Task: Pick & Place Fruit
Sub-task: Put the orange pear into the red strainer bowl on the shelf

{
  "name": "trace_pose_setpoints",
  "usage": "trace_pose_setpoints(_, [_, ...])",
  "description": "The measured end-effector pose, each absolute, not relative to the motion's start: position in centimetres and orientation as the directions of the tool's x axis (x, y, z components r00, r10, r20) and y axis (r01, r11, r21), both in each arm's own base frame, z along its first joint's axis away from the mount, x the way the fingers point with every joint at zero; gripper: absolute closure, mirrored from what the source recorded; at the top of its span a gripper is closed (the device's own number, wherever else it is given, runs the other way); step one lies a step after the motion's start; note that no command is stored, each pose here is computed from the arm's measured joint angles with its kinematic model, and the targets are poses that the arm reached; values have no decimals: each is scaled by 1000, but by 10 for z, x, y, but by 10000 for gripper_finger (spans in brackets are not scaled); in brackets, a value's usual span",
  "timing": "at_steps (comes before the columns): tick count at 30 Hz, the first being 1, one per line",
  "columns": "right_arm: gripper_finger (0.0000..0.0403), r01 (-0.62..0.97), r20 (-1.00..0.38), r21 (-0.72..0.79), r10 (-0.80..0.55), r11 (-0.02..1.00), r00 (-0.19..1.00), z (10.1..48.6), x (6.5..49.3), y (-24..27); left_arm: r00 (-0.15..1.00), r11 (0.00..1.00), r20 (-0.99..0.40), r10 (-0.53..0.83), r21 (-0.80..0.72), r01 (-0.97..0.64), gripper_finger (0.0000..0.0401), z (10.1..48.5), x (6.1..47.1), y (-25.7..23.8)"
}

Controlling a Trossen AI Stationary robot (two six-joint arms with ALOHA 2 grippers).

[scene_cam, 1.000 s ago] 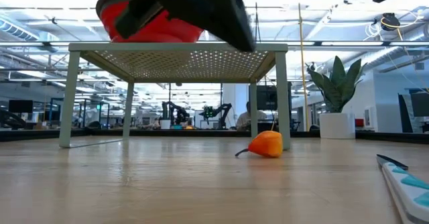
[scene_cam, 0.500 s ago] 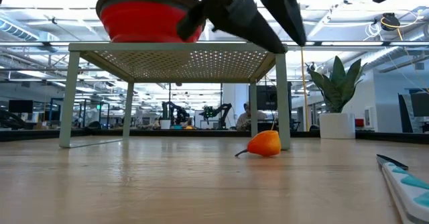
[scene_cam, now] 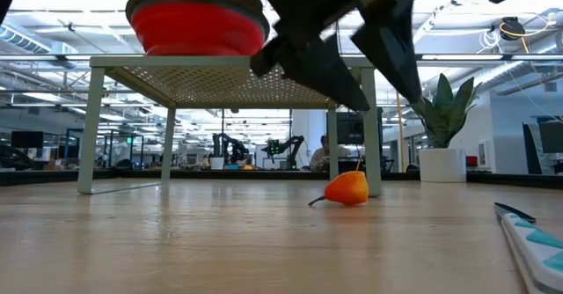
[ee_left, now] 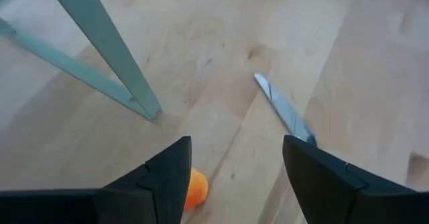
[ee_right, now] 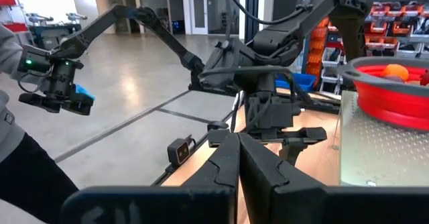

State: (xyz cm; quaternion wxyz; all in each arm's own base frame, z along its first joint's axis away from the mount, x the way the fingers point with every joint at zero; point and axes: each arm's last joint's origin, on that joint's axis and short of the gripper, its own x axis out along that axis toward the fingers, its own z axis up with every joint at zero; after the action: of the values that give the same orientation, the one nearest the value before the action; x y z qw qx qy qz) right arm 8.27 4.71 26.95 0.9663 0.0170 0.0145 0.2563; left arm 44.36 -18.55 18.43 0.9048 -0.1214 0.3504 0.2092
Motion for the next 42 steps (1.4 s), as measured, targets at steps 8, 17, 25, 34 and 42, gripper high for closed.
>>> trace_pose_setpoints(8, [403,-494,-37,40,496,868,868,268,83,47,639,885,-703,312,-29,-465,195,162,445,-190])
trace_pose_setpoints(17, [403,-494,-44,40,496,868,867,267,83,47,591,870,-713,378,55,-491,233,149,443,-184])
trace_pose_setpoints(25, [403,-494,-44,40,495,869,868,267,83,47,564,855,-739,368,32,-517,242,127,440,-181])
trace_pose_setpoints(34, [403,-494,-43,40,496,868,868,267,83,47,554,854,-743,376,46,-518,242,122,439,-181])
trace_pose_setpoints(42, [403,-494,-43,40,496,868,867,267,83,47,555,864,-741,377,66,-498,242,122,439,-181])
